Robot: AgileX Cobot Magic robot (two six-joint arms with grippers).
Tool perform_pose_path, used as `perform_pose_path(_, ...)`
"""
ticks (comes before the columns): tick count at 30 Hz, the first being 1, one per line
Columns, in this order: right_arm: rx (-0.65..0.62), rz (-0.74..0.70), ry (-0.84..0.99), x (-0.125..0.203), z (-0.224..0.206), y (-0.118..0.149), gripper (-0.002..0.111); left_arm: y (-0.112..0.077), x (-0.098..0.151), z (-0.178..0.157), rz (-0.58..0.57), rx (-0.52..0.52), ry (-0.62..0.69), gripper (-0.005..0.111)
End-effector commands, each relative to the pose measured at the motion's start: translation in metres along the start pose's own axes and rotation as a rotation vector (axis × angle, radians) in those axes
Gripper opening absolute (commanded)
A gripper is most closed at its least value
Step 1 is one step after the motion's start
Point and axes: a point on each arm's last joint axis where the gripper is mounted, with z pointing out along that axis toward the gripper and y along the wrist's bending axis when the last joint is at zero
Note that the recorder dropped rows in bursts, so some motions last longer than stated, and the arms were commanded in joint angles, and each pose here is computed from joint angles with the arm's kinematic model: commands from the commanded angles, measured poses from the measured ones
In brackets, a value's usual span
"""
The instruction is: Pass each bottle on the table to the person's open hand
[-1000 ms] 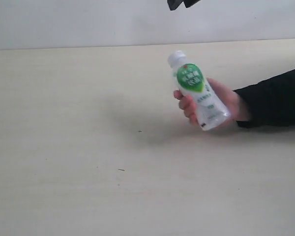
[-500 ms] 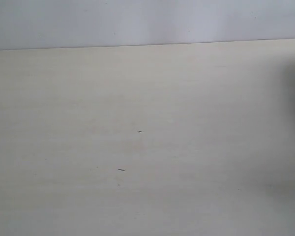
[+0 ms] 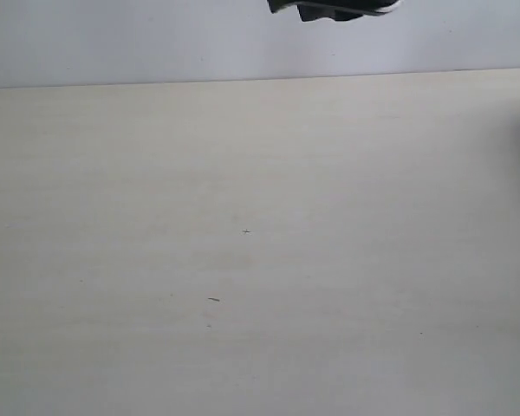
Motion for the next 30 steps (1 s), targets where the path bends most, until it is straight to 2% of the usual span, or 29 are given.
perform_pose_path(1, 0.014, -0.023, -0.146, 0.024, -0.028, 0.0, 0.0, 0.0, 0.001, -0.001, 0.001, 0.006, 0.0, 0.0)
perform_pose_path(7, 0.045, -0.04, -0.441, 0.05, -0.084, 0.0, 0.0, 0.0, 0.001, -0.001, 0.001, 0.006, 0.0, 0.0)
perform_pose_path(15, 0.041, -0.047, -0.58, 0.064, -0.142, 0.003, 0.0, 0.0, 0.001, -0.001, 0.001, 0.006, 0.0, 0.0)
perform_pose_path(22, 0.039, -0.048, -0.658, 0.065, -0.167, 0.005, 0.0, 0.0, 0.001, -0.001, 0.001, 0.006, 0.0, 0.0)
perform_pose_path(30, 0.039, -0.048, -0.675, 0.066, -0.173, 0.005, 0.0, 0.0, 0.001, -0.001, 0.001, 0.006, 0.0, 0.0)
